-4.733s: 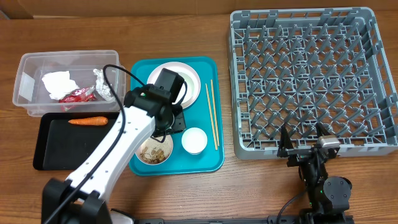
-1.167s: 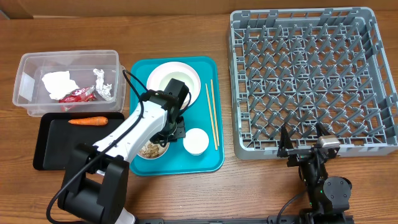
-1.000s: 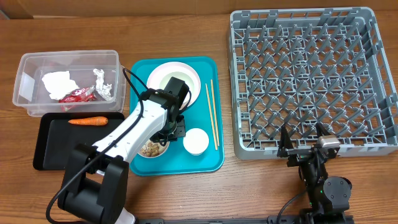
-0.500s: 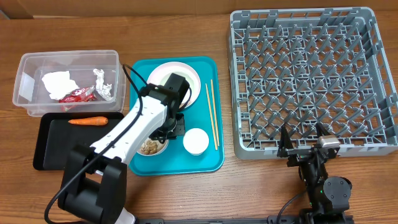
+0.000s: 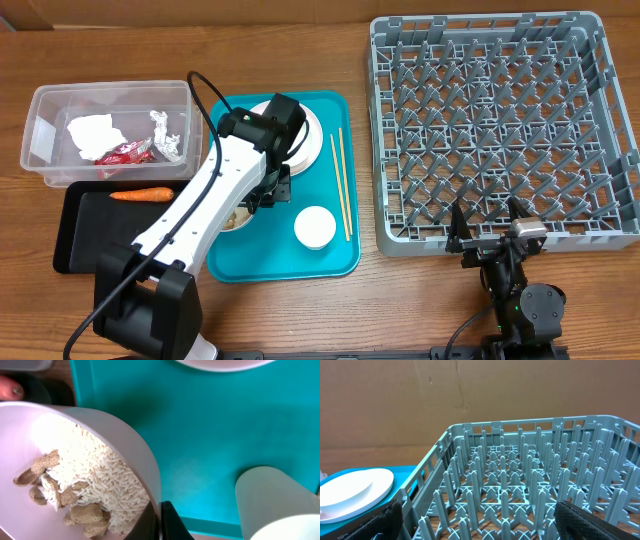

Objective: Sort waste into correct bins and load items into the dishwasher
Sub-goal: 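Lower the left gripper and grip the rim of the rice bowl, then lift the bowl and carry it left over the black tray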

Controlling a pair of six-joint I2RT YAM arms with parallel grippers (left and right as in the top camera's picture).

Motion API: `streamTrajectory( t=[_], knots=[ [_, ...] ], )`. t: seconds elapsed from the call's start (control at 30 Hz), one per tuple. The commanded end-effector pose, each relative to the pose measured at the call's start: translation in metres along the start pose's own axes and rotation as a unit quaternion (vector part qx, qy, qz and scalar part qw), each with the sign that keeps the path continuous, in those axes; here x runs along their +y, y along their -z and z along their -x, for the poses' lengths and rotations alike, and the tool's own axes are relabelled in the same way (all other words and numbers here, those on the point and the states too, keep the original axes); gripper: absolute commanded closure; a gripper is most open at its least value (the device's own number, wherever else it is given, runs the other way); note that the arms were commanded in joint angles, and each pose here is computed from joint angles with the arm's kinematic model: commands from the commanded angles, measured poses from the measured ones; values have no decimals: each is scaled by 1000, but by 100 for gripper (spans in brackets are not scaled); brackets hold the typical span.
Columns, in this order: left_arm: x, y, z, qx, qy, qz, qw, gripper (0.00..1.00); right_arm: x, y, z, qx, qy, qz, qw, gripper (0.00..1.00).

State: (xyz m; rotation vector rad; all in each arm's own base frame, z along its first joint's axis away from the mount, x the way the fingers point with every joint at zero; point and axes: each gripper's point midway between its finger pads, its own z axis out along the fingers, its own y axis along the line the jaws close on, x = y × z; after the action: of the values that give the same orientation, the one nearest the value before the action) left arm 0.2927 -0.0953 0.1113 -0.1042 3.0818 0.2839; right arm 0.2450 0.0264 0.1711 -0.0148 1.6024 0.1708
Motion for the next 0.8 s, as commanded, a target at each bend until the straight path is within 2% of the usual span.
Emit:
streamTrajectory(
  t=[0.0, 0.27, 0.77],
  knots=[
    [8, 5, 10, -16, -11, 19, 1000, 96, -1, 0, -1, -3, 2, -2, 1000, 0],
    [26, 3, 13, -7, -18, 22, 1000, 96, -1, 0, -1, -3, 2, -2, 1000, 0],
    [114, 14, 21, -14, 115, 9, 993, 96, -1, 0, -1, -3, 2, -2, 1000, 0]
  ],
)
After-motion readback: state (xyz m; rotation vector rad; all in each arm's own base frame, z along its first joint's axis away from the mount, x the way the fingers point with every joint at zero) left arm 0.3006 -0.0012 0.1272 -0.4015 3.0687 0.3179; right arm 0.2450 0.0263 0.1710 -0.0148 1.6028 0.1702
